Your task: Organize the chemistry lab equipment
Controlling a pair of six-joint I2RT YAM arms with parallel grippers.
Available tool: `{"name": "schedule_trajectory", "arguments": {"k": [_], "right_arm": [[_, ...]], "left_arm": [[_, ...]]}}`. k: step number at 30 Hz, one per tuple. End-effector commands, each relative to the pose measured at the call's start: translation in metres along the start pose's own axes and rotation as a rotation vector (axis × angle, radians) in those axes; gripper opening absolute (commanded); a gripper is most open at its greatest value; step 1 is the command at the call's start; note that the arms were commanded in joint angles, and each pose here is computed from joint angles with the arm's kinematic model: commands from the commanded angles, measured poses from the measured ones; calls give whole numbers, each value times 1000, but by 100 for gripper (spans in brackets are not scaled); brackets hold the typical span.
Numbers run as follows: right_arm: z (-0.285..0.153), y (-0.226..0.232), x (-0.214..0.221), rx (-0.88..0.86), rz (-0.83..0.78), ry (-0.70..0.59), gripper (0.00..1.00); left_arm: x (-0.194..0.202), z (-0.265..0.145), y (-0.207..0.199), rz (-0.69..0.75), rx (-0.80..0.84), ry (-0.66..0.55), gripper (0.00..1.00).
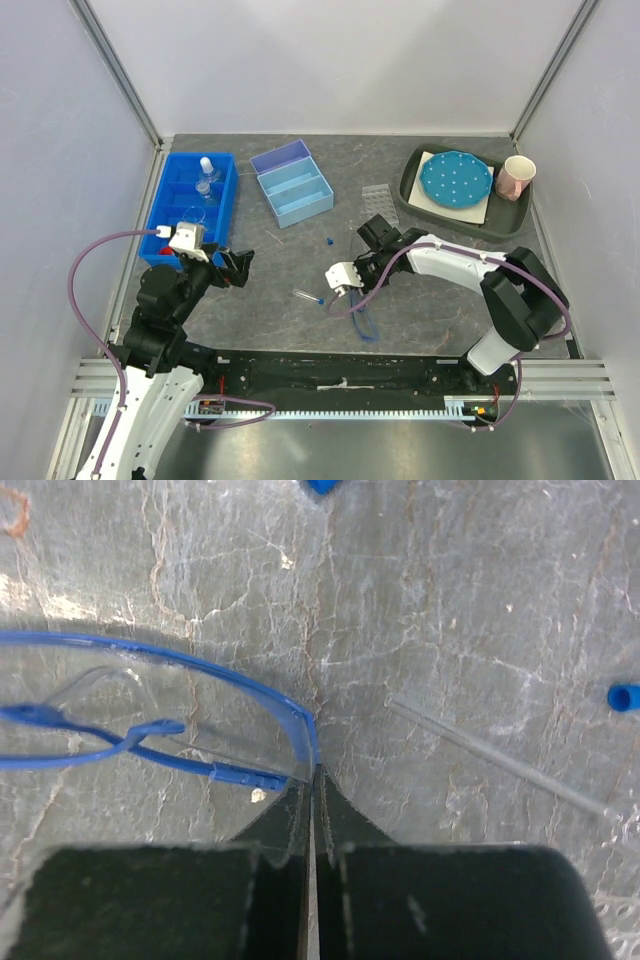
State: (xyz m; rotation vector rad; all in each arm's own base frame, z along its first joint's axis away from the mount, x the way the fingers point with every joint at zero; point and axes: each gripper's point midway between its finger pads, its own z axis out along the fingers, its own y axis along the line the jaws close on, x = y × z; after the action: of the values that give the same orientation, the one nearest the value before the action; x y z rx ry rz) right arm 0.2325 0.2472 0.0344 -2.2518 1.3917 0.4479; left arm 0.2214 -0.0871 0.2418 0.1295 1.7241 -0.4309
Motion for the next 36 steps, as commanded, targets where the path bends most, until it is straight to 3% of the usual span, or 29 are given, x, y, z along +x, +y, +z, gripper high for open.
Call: {"name": "schedule_trajectory", "arguments": {"k": [1, 7, 18, 27, 36], "right_arm": [[-27, -20, -21, 120, 143, -28, 1], [-81, -82, -41, 362, 405, -4, 1], [-148, -237, -56, 834, 579, 58, 1], [-134, -333, -45, 1075, 692, 65, 2], [-101, -365, -19, 1188, 717, 107, 5]], "left_arm": [[-6, -2, 6, 26, -29, -26, 99], [-13, -10, 24, 13, -142, -68, 99], [-22, -23, 45, 1, -266, -122, 99], [-19, -20, 45, 2, -265, -106, 99], [-15, -16, 43, 5, -252, -84, 99]]}}
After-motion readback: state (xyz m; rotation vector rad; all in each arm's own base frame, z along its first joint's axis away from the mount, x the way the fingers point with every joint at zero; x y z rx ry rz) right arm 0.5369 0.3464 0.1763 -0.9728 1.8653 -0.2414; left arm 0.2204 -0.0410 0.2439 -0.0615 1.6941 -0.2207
